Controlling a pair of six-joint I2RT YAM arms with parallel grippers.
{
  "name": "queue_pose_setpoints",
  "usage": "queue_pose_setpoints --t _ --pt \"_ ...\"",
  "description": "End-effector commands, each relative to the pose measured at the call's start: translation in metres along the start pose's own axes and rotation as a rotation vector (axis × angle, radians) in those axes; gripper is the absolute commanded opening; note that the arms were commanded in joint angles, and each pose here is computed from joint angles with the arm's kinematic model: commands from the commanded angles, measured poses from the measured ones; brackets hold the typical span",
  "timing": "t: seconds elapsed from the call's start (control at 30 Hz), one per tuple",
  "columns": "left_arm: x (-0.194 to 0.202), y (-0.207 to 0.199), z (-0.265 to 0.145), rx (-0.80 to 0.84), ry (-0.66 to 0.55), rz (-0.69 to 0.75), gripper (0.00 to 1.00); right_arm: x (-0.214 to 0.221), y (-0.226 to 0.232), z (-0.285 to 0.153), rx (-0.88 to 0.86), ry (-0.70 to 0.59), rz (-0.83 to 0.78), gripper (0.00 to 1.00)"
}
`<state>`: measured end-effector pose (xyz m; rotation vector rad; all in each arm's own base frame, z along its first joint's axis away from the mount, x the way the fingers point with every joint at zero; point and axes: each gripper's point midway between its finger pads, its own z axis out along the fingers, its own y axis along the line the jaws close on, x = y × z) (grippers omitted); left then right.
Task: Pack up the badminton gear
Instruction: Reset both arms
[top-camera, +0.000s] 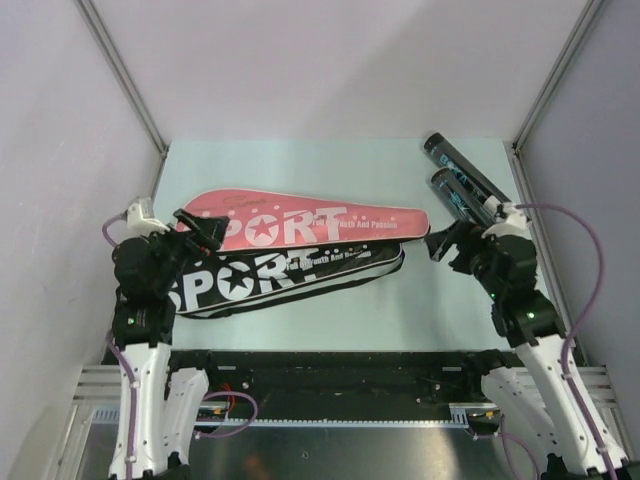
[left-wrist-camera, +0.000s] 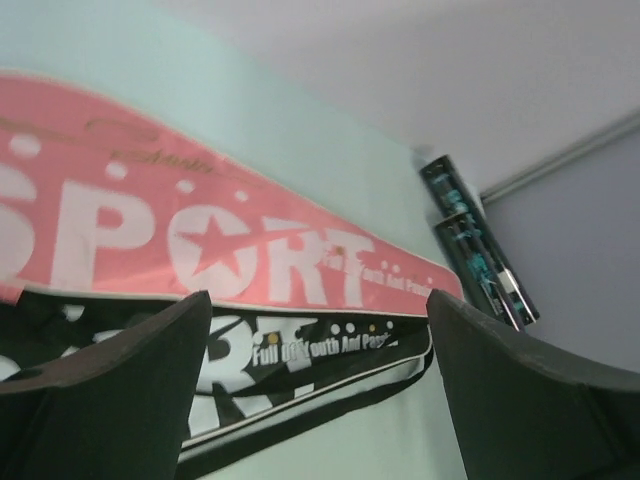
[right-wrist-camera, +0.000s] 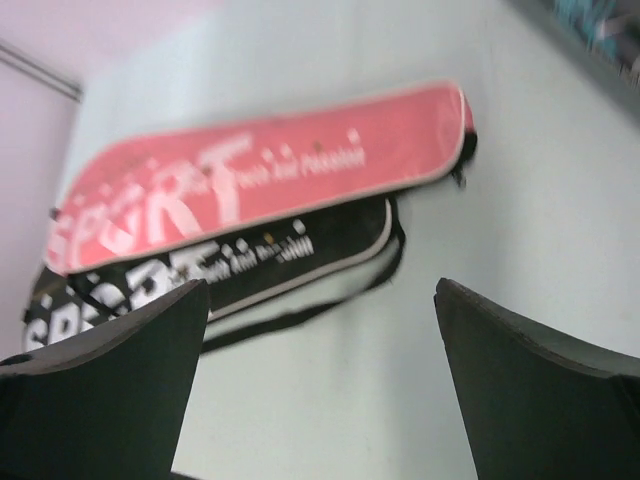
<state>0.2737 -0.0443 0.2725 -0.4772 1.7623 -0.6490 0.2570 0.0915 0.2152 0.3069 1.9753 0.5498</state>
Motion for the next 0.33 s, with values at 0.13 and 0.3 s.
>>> queue_pose_setpoints --t 0.13,0.3 --pt "-0.007 -0.16 -0.056 0.553 -0.013 0.422 0.89 -0.101 0.037 -0.067 -0.053 -0.338 -0.157 1.0" --pt "0.007 -0.23 -0.097 0.778 -0.096 0.564 0.96 -0.132 0.051 -0.112 -0.122 -0.527 -0.22 1.0"
